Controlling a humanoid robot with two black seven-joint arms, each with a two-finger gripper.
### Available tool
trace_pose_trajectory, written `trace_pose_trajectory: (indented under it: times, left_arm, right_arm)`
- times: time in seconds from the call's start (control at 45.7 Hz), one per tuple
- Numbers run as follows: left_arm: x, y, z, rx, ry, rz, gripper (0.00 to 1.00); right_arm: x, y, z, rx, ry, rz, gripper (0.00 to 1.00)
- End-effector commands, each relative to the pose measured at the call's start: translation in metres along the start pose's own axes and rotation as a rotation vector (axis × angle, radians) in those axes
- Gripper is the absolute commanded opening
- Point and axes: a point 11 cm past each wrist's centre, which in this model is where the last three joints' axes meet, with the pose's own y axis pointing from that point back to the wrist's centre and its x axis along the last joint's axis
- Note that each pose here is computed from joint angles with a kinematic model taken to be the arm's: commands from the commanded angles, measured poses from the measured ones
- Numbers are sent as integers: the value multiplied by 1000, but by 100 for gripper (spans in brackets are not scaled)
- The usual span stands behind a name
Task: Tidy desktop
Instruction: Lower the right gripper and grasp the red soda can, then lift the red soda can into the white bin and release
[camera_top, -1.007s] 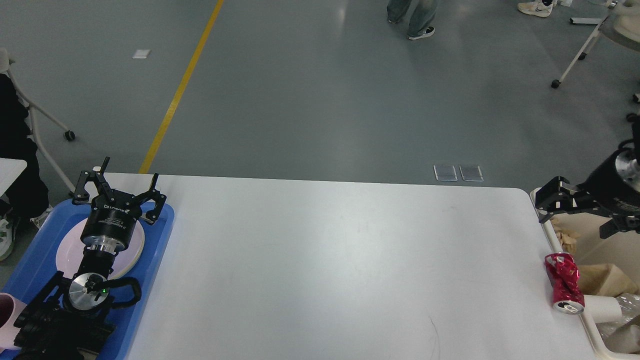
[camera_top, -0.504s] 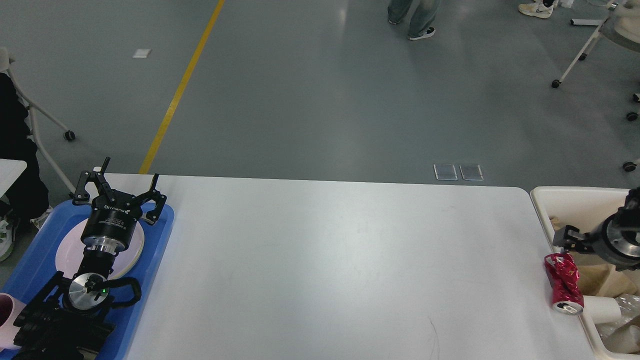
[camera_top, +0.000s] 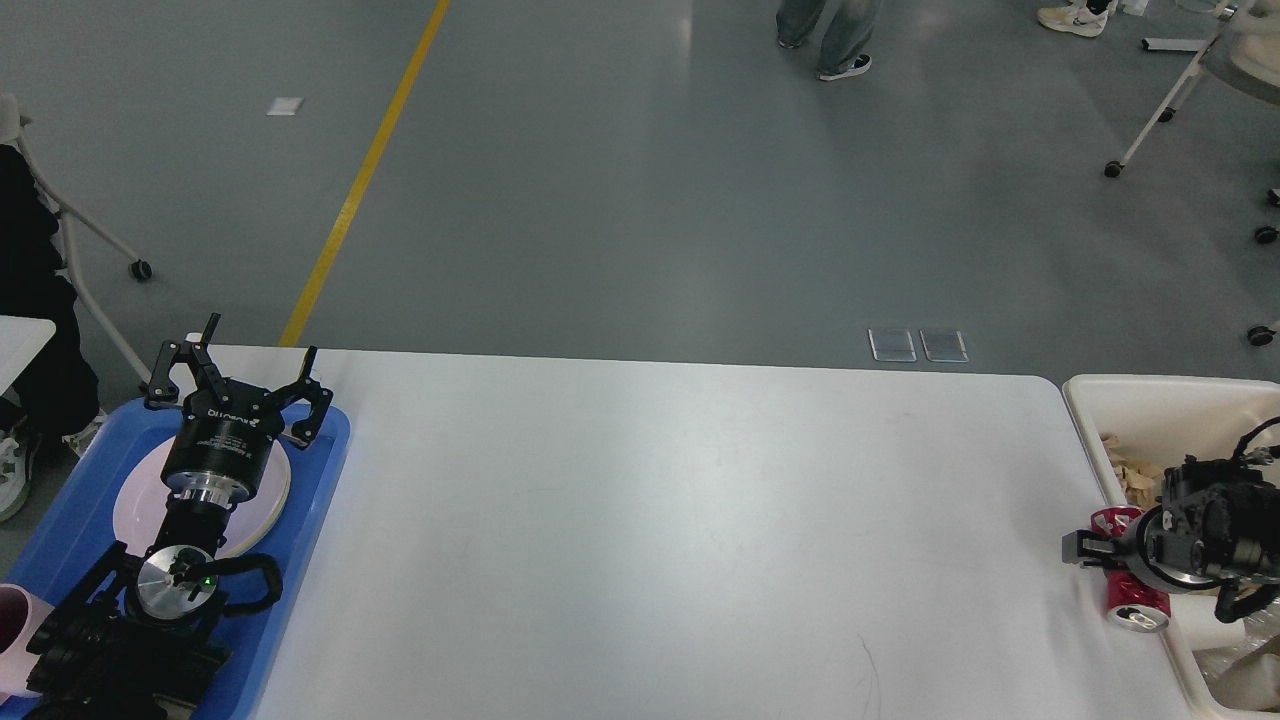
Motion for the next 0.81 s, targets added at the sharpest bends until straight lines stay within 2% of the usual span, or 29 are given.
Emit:
trace_pose_trajectory:
  times: [0.0,0.306,0.394,0.591,0.657,0.788]
  left_arm:
    - [0,0,0,0,1,-2,96]
    - [0,0,0,0,1,-2,96]
    - [0,0,0,0,1,0,96]
    - [0,0,0,0,1,0,96]
    - [0,0,0,0,1,-2,96]
    - [0,0,0,0,1,0,96]
  right_arm:
    - [-1,-2,0,-2,-3,6,96]
    - [-3,-11,0,-22,14,50,95]
    - [-7,-12,1,-24,16,44,87]
    - [-14,-15,1,-29,21,32,82]
    - [-14,-15,1,-29,21,32,71]
    - [-14,-15,2,-30,14,32,41]
